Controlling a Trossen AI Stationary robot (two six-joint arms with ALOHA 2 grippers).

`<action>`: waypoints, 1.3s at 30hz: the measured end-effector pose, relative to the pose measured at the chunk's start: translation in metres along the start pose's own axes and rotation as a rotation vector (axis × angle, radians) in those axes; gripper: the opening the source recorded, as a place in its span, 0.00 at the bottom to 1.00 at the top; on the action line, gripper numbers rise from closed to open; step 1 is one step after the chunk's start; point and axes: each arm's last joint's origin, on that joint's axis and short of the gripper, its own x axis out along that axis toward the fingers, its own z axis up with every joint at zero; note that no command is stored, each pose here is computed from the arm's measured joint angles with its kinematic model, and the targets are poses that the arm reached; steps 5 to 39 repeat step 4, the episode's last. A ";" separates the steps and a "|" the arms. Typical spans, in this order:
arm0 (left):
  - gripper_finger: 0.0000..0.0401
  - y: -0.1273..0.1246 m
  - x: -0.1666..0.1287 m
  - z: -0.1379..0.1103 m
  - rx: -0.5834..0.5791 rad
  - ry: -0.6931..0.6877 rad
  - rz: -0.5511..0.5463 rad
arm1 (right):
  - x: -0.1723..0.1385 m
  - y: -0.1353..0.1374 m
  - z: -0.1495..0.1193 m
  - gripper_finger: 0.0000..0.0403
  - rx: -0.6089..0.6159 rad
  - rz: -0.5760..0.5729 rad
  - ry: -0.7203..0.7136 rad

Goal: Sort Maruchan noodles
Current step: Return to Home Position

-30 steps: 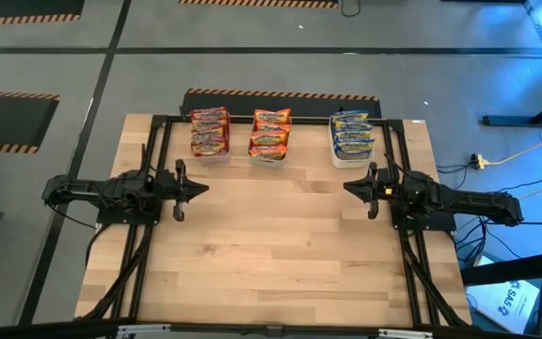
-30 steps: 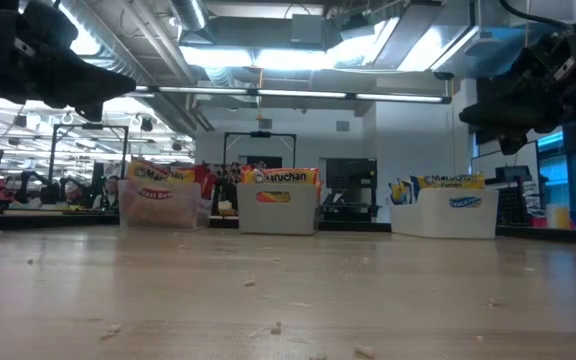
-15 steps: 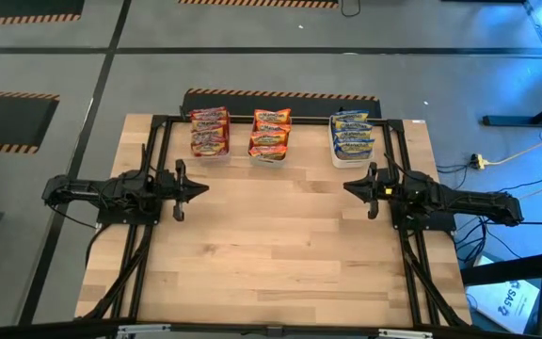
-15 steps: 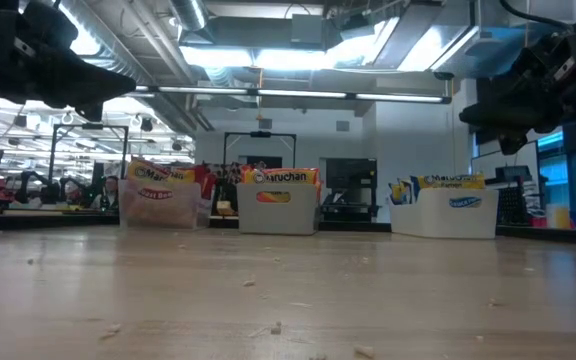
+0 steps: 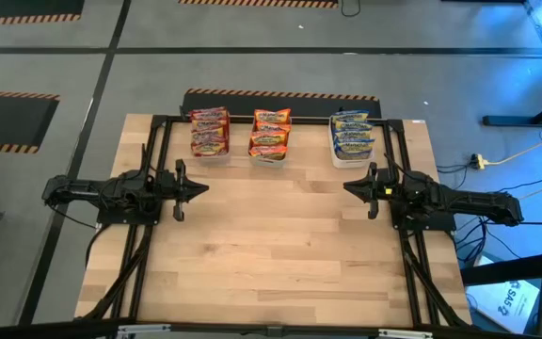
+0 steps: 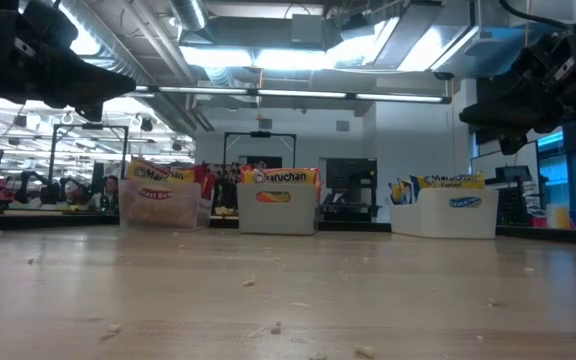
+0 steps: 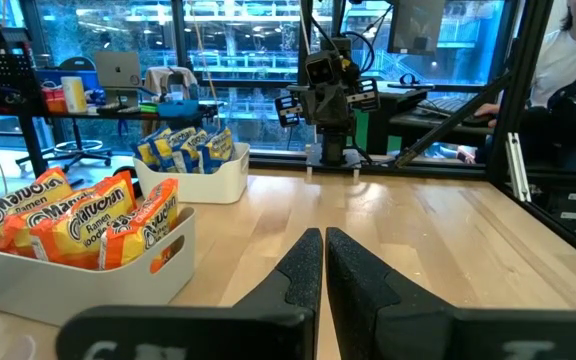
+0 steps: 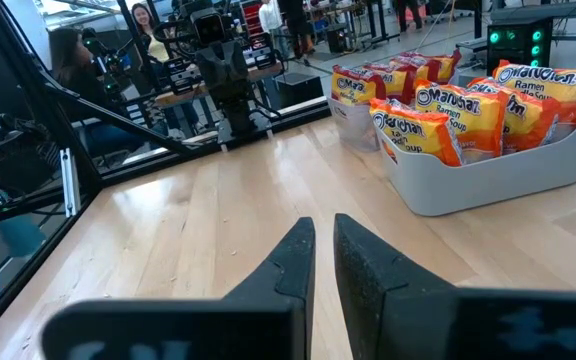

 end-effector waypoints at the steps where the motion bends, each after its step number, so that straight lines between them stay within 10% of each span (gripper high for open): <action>1: 0.03 0.000 0.000 0.000 0.000 0.000 0.000 | 0.000 0.000 0.000 0.08 0.000 0.000 0.000; 39: 0.03 0.000 0.000 0.000 0.000 0.000 0.000 | 0.000 0.000 0.000 0.08 0.000 0.000 0.000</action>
